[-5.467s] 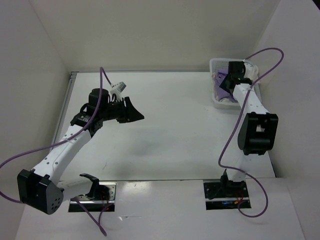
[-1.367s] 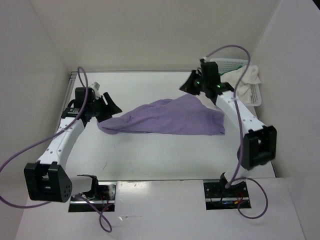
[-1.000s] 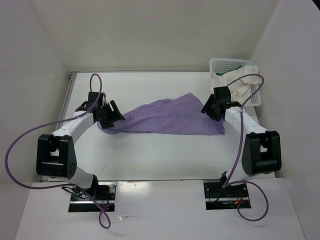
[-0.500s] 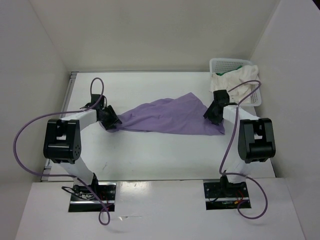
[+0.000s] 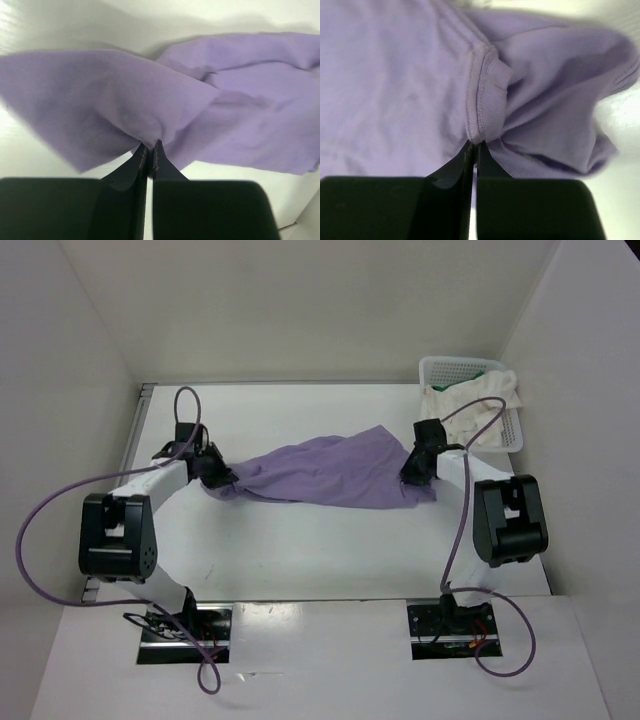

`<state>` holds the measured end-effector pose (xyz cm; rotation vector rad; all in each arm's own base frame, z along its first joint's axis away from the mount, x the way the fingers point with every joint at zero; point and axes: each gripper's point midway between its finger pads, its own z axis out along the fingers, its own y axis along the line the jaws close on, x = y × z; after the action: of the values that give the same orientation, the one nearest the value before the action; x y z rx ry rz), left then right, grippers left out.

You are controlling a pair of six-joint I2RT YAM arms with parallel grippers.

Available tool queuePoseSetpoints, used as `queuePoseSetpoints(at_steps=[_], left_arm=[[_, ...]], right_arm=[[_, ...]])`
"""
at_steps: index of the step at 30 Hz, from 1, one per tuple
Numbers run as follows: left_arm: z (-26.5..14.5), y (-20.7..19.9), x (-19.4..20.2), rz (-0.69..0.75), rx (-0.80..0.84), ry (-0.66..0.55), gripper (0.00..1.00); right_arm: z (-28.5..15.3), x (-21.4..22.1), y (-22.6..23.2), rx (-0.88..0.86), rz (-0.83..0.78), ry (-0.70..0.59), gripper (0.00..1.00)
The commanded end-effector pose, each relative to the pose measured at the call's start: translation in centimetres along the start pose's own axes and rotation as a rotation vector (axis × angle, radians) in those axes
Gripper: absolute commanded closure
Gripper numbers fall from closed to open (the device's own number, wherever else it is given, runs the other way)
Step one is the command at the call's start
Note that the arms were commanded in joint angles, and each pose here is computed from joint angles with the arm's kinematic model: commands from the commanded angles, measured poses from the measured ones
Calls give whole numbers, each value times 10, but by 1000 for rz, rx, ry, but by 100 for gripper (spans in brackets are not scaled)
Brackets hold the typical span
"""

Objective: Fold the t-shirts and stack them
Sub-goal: Flatten out the tshirt

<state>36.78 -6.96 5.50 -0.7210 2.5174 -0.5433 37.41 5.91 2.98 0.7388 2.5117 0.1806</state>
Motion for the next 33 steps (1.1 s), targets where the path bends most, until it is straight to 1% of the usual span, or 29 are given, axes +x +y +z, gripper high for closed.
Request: queuePoseSetpoints(at_steps=[1,2,4,5,6,7,8,9,10,11,13,14,16,17,18,19,21,22,24,25,26,27,28,29,30,31,32,33], left_arm=[[-43,-35,-25,50,101,-108,100],[-56,-41,-27,58,121,-134,100],[-72,-45,-35,68,138,-172,100],[-86,-52,-33,77,168,-183,100],[-101,-58,-45,78,187,-225,100],[-112,-60,-52,84,195,-256,100],[-138,-71,-60,110,229,-300,100],[-144,-71,-57,120,230,-304,100],[-165,-80,-61,137,262,-325,100],[-175,-79,-65,145,259,-344,100],[-194,-83,-65,154,269,-361,100],[-211,-91,-70,179,286,-395,100],[-231,-97,-73,198,286,-423,100],[-241,-102,-76,204,296,-439,100],[-259,-112,-86,232,301,-479,100],[-266,-116,-89,245,304,-491,100],[-269,-119,-97,258,289,-496,100],[-265,-118,-98,256,285,-488,99],[-248,-115,-98,260,277,-453,97],[-227,-110,-104,262,259,-426,96],[-203,-100,-100,253,226,-371,95],[-184,-92,-103,248,194,-336,95],[-148,-81,-102,248,155,-251,95],[-132,-78,-104,241,150,-221,95],[-120,-79,-113,250,144,-213,93],[-81,-64,-117,223,86,-148,91],[-66,-58,-128,215,46,-149,91],[-52,-61,-138,220,33,-156,90]], right_arm=[[-62,-33,41,-116,-26,-128,99],[-84,-37,48,-155,-31,-162,99],[-108,-38,54,-200,-46,-176,99],[-118,-31,52,-198,-55,-163,99],[-144,-38,56,-243,-62,-203,99],[-158,-36,61,-274,-71,-209,99],[-184,-36,62,-316,-82,-224,99],[-198,-36,63,-335,-88,-237,99],[-217,-37,64,-357,-97,-248,99],[-227,-37,65,-383,-97,-262,99],[-271,-42,73,-463,-117,-309,99],[-299,-50,82,-526,-121,-343,99],[-331,-55,88,-586,-137,-376,99],[-363,-64,98,-657,-153,-426,99],[-367,-70,102,-657,-164,-433,99],[-372,-73,104,-659,-173,-441,99],[-365,-87,104,-635,-168,-460,98],[-336,-85,108,-615,-182,-400,98],[-304,-76,118,-661,-190,-302,97],[-289,-80,123,-675,-176,-288,97],[-245,-72,122,-621,-168,-207,97],[-225,-70,123,-601,-165,-179,97],[-208,-72,127,-595,-164,-170,97],[-187,-70,126,-564,-158,-143,97],[-148,-68,123,-495,-146,-91,97],[-131,-66,124,-474,-143,-61,97],[-122,-78,132,-470,-151,-79,97],[-88,-77,132,-427,-145,-37,97]])
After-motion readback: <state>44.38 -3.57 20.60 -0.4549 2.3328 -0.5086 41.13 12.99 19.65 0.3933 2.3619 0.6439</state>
